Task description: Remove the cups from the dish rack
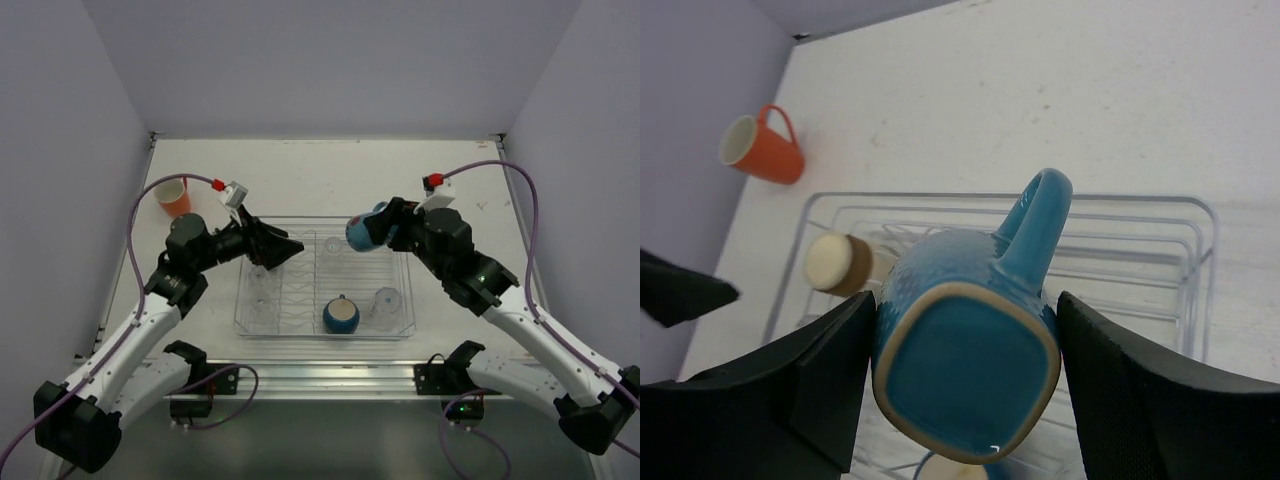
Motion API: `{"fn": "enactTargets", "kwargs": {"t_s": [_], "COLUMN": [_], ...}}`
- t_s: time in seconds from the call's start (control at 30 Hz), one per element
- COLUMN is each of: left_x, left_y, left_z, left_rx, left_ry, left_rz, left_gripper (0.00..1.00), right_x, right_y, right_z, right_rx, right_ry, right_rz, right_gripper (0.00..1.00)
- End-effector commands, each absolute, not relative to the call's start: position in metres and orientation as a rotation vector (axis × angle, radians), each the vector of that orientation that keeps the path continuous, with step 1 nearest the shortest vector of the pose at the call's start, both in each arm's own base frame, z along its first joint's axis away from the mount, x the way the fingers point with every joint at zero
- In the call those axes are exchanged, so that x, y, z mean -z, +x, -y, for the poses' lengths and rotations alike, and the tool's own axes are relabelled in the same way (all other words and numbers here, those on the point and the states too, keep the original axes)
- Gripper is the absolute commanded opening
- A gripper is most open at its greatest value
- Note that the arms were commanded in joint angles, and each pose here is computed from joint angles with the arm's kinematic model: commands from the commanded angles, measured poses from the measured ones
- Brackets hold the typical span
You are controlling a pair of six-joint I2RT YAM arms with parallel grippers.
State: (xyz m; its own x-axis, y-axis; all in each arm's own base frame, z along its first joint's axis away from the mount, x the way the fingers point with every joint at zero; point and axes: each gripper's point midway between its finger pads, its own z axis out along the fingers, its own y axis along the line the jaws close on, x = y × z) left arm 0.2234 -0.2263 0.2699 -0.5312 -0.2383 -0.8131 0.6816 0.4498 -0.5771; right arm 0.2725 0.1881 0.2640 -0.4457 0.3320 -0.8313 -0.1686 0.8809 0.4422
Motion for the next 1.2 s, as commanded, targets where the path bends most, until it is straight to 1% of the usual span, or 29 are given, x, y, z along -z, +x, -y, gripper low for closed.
{"fn": "enactTargets", "kwargs": {"t_s": [0.0,0.17,0.47,0.63,0.73,0.83,0.87,0.93,0.97,1.03,1.07,1.1,1.13,1.17], "left_x": [-0.288,-0.295,-0.301,-0.298,-0.306,-0.313,-0.314,-0.316,-0.319,-0.321,-0.324,-0.326,-0.324,-0.329], "left_y": [0.212,0.205,0.194,0.196,0.193,0.193,0.192,0.192,0.191,0.191,0.191,0.192,0.195,0.194], "left_z": [0.245,0.265,0.294,0.299,0.300,0.301,0.302,0.303,0.303,0.302,0.300,0.298,0.296,0.293], "left_rx": [1.435,1.570,1.686,1.706,1.732,1.743,1.748,1.752,1.756,1.755,1.746,1.734,1.711,1.696], "left_ry": [0.411,0.403,0.421,0.384,0.381,0.365,0.368,0.364,0.366,0.364,0.353,0.345,0.316,0.311], "left_rz": [-1.679,-1.655,-1.634,-1.626,-1.581,-1.541,-1.532,-1.526,-1.514,-1.503,-1.489,-1.480,-1.488,-1.470], "left_gripper": [0.91,0.91,0.91,0.86,0.79,0.64,0.50,0.35,0.23,0.13,0.04,0.00,0.00,0.00], "right_x": [-0.316,-0.349,-0.354,-0.349,-0.340,-0.332,-0.331,-0.327,-0.324,-0.318,-0.316,-0.308,-0.308,-0.306], "right_y": [0.260,0.242,0.230,0.227,0.229,0.230,0.229,0.231,0.231,0.231,0.231,0.231,0.231,0.231], "right_z": [-0.218,-0.233,-0.255,-0.259,-0.261,-0.262,-0.263,-0.265,-0.266,-0.268,-0.269,-0.270,-0.270,-0.270], "right_rx": [-0.870,-1.067,-1.252,-1.287,-1.287,-1.298,-1.310,-1.323,-1.332,-1.345,-1.356,-1.356,-1.365,-1.376], "right_ry": [0.071,0.030,-0.008,-0.012,-0.002,0.009,0.012,0.022,0.027,0.032,0.044,0.050,0.053,0.059], "right_rz": [-1.790,-1.675,-1.655,-1.661,-1.680,-1.682,-1.678,-1.672,-1.678,-1.683,-1.686,-1.700,-1.690,-1.691], "right_gripper": [0.20,0.20,0.20,0.20,0.20,0.20,0.20,0.20,0.21,0.22,0.23,0.24,0.25,0.31]}}
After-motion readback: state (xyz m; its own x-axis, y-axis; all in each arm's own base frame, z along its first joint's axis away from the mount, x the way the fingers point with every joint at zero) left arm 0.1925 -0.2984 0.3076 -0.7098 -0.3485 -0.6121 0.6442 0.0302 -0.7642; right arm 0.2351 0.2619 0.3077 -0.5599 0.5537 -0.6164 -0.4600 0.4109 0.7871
